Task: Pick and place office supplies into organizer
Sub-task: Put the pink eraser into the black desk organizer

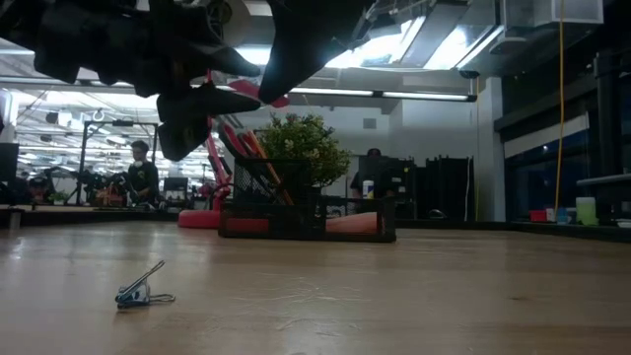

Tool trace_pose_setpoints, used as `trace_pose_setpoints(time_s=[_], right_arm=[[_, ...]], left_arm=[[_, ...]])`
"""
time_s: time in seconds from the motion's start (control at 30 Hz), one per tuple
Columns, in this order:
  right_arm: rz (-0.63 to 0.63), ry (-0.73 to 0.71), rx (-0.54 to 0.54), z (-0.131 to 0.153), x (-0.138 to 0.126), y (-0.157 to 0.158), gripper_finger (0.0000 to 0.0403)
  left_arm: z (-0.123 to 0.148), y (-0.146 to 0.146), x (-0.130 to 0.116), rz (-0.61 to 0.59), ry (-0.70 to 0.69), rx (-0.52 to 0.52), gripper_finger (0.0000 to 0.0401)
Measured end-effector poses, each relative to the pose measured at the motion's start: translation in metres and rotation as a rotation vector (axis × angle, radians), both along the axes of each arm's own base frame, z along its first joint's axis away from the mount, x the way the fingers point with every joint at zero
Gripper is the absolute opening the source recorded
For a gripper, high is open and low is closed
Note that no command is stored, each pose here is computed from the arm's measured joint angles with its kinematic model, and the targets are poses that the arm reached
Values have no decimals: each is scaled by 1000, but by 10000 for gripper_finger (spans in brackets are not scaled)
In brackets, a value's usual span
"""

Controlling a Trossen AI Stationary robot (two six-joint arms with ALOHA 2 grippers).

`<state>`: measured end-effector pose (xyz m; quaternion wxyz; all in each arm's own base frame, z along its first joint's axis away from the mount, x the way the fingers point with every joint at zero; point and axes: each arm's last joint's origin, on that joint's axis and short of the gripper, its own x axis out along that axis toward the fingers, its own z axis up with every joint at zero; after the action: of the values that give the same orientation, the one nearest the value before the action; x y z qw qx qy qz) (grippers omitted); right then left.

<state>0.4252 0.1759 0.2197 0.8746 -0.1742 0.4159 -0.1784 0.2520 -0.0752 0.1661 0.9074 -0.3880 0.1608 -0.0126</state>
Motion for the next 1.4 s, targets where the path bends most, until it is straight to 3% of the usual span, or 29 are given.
trace_pose_setpoints(time_s=[0.5,0.93,1.23,1.4], right_arm=[[1,-1,0,0,0,1,81],[6,0,49,0,0,2,85],[26,5,42,12,-1,7,174],[-39,13,79,30,-6,8,208]], left_arm=[[0,1,0,-3,-9,73,15],[-1,0,0,-44,-18,159,12],[0,7,2,-43,-27,177,12],[1,16,4,-46,-33,246,12]])
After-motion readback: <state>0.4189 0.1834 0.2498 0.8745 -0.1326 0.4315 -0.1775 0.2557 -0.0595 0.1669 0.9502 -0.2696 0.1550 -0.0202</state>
